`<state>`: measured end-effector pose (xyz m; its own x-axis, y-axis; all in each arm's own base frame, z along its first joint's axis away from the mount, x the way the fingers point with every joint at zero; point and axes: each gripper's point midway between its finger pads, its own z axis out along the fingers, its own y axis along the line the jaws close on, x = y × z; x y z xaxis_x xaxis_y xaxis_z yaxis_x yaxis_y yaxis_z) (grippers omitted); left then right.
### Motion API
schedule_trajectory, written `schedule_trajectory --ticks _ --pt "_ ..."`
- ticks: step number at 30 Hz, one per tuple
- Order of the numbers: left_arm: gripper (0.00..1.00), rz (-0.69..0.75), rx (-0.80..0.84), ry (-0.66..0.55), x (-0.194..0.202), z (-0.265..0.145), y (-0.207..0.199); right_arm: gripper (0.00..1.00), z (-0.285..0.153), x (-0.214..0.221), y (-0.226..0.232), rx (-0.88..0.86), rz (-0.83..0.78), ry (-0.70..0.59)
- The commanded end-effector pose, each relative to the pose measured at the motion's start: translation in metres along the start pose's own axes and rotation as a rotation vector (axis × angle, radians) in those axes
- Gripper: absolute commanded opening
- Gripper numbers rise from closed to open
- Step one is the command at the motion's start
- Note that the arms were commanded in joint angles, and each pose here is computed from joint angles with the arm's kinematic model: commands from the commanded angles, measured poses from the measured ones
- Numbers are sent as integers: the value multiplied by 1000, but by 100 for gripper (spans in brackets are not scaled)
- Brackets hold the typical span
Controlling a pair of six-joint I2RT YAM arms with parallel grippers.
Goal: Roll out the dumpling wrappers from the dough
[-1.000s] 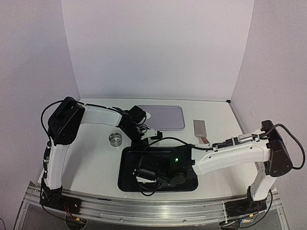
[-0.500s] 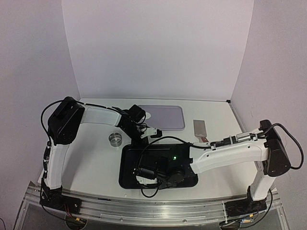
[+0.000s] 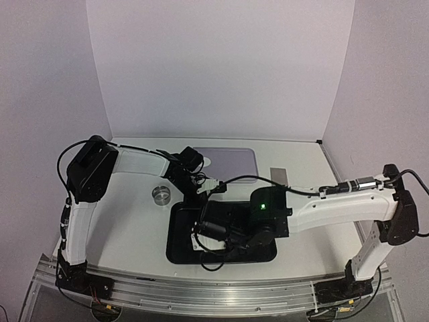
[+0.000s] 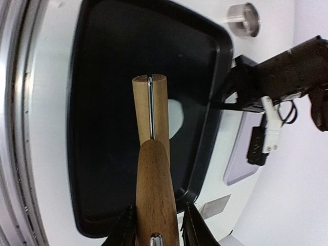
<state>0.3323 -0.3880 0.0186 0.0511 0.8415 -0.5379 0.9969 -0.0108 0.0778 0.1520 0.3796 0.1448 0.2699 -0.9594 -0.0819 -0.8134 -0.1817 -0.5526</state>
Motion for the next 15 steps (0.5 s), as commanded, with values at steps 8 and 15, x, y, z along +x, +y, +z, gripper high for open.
schedule_trajectory --ticks 8,15 --pt "0 108 -149 53 4 -4 25 0 51 -8 -21 10 -34 -21" --pt "0 108 -146 55 5 -3 25 0 55 16 33 -87 -121 41"
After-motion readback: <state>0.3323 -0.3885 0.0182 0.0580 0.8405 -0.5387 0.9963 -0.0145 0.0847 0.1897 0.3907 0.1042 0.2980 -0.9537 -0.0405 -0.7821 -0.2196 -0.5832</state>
